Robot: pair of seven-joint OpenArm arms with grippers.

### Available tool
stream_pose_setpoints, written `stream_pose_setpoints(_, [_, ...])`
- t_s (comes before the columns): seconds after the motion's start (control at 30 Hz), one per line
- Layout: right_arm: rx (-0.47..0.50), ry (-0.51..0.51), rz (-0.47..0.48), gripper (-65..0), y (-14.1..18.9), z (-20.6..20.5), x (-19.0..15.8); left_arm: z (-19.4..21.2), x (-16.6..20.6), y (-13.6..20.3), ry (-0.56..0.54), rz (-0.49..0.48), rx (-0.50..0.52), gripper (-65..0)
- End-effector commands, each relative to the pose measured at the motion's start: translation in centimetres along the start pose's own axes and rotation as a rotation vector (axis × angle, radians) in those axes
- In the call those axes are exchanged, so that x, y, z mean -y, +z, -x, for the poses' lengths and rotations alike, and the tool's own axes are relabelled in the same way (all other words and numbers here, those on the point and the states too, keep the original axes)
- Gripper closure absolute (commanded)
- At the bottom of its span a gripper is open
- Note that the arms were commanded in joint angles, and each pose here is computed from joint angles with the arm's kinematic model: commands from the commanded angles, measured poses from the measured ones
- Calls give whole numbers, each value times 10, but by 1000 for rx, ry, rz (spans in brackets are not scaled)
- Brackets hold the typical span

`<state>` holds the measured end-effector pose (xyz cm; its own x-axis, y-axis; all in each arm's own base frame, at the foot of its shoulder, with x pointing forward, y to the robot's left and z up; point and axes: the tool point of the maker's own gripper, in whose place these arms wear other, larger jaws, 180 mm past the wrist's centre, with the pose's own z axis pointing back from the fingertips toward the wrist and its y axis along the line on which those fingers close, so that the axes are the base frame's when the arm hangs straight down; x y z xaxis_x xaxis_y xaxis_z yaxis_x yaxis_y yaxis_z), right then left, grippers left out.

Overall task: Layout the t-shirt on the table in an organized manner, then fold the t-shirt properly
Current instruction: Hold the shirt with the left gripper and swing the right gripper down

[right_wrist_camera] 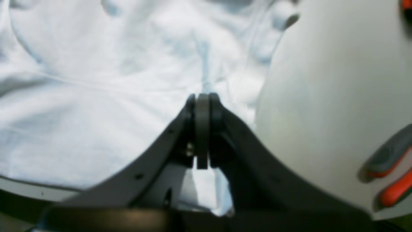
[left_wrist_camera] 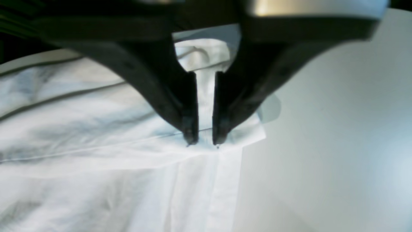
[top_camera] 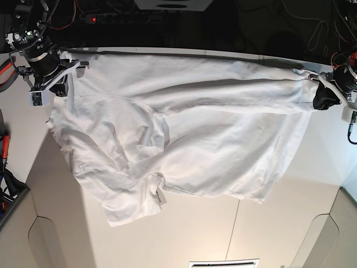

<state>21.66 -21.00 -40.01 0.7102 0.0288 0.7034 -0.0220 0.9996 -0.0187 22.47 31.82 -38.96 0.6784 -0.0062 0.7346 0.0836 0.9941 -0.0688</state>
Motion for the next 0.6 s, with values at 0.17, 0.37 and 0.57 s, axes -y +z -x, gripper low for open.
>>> stream_pose_setpoints(0.17, [113,15,2,0,3,-40,0,-33,-3,4,-21,3,128,-130])
stream_pose_setpoints(0.37, [209,15,6,0,-4,-82,2,-52,-3,0,-27,2,170,-130])
stream_pose_setpoints(0.57, [342,15,11,-11,-5,-139,3,-77,-4,-4,-32,1,228,-130])
